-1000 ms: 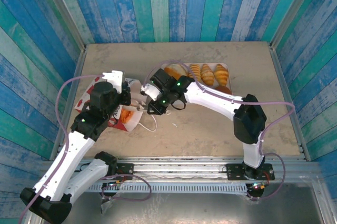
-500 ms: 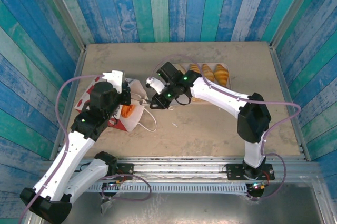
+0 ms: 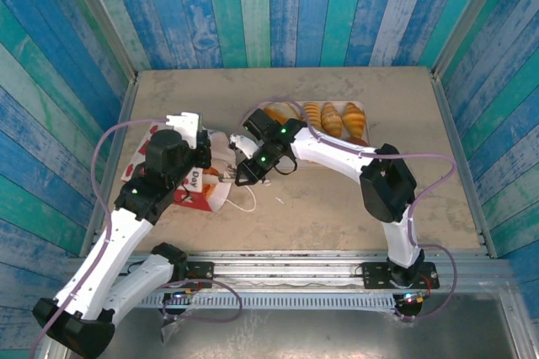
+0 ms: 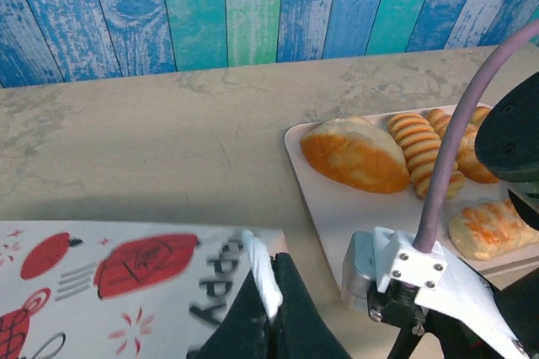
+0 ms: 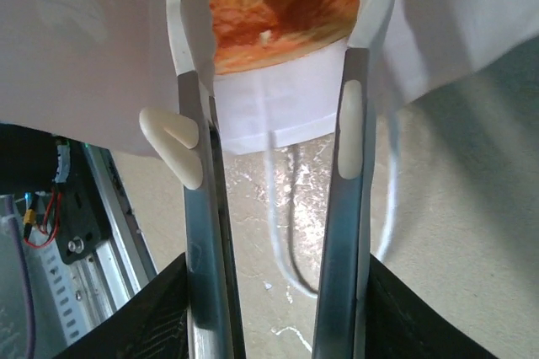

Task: Take the fake bread out of the paper bag

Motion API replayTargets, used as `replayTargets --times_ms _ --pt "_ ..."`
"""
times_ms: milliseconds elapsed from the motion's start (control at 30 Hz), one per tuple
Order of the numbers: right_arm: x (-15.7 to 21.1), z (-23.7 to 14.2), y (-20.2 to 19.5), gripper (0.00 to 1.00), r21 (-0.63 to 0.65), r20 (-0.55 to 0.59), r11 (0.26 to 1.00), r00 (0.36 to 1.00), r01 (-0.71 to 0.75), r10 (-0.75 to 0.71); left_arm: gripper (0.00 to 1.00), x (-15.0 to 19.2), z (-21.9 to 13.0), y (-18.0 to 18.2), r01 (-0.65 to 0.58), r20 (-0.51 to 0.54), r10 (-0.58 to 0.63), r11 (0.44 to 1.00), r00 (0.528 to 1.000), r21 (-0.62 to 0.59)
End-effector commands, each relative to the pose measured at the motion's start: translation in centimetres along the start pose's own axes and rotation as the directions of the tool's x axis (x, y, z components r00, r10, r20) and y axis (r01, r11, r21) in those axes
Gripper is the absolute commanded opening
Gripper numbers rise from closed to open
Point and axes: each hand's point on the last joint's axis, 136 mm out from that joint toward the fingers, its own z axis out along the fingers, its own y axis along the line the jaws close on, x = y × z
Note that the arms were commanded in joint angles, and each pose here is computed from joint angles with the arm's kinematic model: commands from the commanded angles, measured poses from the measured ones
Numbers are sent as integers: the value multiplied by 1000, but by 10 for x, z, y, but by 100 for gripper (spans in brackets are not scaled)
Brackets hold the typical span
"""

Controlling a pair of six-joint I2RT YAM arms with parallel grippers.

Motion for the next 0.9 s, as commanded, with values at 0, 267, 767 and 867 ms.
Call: replayTargets --times_ms 0,267,767,867 --pt "-10 -20 5 51 16 69 998 996 -65 63 0 -11 -1 -4 5 38 -6 1000 999 22" --pt "14 -4 -8 52 23 51 984 983 -176 175 0 -10 -2 -4 4 40 -5 1000 999 21" --pt "14 12 24 47 -186 6 960 977 -209 214 0 -10 -1 -7 2 39 -3 999 999 34" --pt "13 14 25 44 -199 15 955 974 -219 226 0 -11 0 -7 2 37 -4 999 999 36"
